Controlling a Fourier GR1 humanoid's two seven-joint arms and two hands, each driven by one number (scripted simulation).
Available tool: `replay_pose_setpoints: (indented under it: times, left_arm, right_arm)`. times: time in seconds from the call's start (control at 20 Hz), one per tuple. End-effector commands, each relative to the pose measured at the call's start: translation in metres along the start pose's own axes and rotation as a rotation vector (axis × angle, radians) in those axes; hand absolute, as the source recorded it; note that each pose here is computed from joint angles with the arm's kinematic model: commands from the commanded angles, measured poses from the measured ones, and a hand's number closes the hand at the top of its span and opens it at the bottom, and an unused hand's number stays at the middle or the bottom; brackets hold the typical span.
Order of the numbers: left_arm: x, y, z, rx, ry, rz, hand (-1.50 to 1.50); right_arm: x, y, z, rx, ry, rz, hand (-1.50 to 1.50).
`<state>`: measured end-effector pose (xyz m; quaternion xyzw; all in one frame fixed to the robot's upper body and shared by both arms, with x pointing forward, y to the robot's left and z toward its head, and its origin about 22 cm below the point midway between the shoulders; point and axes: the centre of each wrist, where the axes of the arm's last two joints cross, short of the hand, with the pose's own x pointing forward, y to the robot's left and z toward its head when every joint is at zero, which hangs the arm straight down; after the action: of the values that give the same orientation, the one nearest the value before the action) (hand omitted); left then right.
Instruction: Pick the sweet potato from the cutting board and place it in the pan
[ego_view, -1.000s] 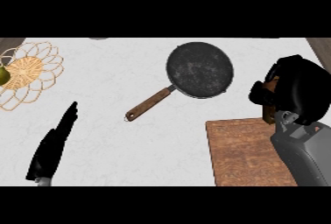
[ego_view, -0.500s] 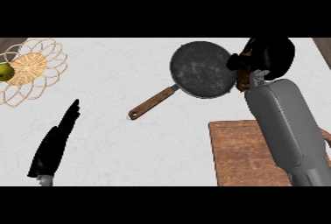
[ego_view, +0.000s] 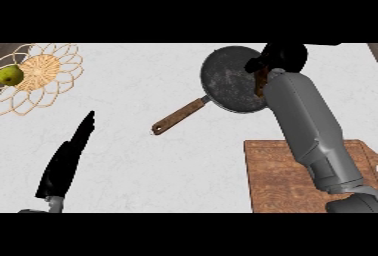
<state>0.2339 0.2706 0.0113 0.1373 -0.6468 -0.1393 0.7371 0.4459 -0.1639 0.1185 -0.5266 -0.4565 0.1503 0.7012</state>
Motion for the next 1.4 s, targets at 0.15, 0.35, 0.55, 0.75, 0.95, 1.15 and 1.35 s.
replay_pose_setpoints:
  times: [0.15, 0.35, 0.55, 0.75, 0.95, 1.15, 1.35]
  left_arm:
    - [0.011, -0.004, -0.007, -0.019, -0.039, 0.004, 0.0]
    - [0.009, -0.003, -0.007, -0.03, -0.033, 0.008, 0.0]
    - [0.008, -0.002, -0.004, -0.016, -0.022, -0.006, 0.0]
    - [0.008, -0.014, -0.006, -0.021, -0.031, 0.014, 0.0]
    - [0.002, -0.003, -0.006, -0.008, -0.024, -0.009, 0.0]
    - [0.001, 0.006, 0.001, -0.004, 0.001, -0.001, 0.0]
    - [-0.003, -0.016, 0.005, 0.029, 0.027, 0.002, 0.0]
  right_arm:
    - [-0.023, 0.038, -0.004, 0.208, 0.097, -0.128, 1.5]
    - [-0.023, 0.039, -0.006, 0.286, 0.23, -0.325, -1.5]
    - [-0.02, 0.028, -0.012, 0.172, 0.156, -0.498, -1.5]
    - [-0.016, 0.022, -0.014, -0.023, 0.101, -0.589, -1.5]
    - [-0.025, 0.008, -0.029, -0.182, 0.134, -0.689, -1.5]
    - [-0.035, 0.016, -0.027, -0.316, 0.221, -0.766, -1.5]
    - [-0.068, 0.015, -0.039, -0.37, 0.264, -0.788, -1.5]
